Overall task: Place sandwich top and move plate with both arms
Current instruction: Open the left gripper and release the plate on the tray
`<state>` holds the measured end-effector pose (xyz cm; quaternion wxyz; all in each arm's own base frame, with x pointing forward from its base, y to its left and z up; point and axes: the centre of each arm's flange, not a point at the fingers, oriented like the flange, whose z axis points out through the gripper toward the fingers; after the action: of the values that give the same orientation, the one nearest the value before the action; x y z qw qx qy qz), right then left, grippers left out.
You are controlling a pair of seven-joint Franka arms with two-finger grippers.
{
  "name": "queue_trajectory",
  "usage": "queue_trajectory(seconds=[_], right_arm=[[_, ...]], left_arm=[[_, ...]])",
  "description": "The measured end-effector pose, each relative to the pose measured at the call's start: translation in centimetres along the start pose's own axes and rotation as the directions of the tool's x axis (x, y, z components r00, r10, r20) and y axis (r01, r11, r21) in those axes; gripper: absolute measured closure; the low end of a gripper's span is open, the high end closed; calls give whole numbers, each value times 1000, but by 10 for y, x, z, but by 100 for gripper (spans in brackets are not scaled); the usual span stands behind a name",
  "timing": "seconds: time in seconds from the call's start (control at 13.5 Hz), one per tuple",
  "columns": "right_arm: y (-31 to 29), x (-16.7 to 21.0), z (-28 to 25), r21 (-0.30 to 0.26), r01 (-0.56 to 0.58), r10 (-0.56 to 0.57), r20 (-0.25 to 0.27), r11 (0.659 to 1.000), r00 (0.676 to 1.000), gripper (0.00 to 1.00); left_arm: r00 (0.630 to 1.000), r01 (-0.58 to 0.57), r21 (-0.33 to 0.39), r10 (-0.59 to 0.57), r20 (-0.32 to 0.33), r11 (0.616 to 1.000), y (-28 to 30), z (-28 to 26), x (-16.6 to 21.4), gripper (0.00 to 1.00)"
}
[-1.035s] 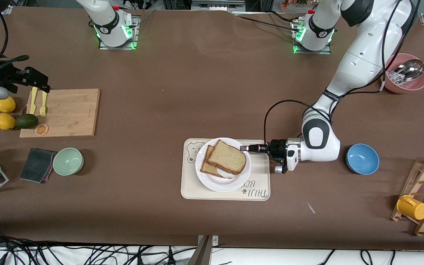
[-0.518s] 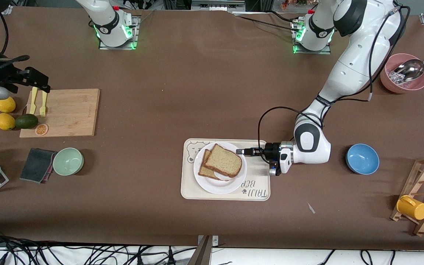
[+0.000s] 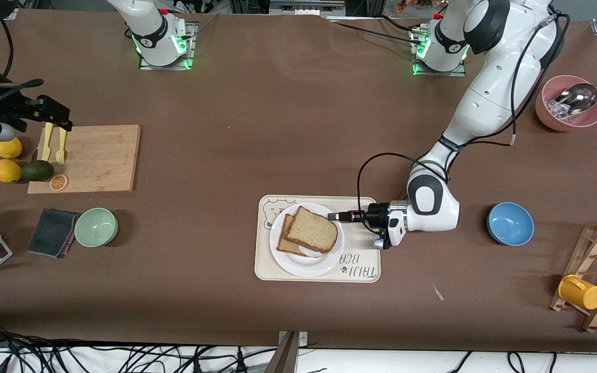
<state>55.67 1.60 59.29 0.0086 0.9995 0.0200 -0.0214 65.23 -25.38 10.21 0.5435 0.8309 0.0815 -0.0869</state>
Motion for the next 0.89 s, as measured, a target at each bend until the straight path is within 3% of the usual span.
queue_trajectory(seconds=[0.3, 0.52, 0.89], right_arm=[[-1, 1, -1, 0, 2, -2, -13, 1000, 1000, 0], [-3, 2, -1, 0, -2, 2, -13, 1000, 1000, 0], [-7, 2, -1, 0, 2, -2, -13, 1000, 1000, 0]], left_arm=[[1000, -23, 10, 23, -16, 1000, 7, -14, 7, 32], [998, -58, 72, 58, 3, 996, 14, -26, 9, 1], [998, -57, 156, 51, 42, 986, 60, -50, 7, 0]])
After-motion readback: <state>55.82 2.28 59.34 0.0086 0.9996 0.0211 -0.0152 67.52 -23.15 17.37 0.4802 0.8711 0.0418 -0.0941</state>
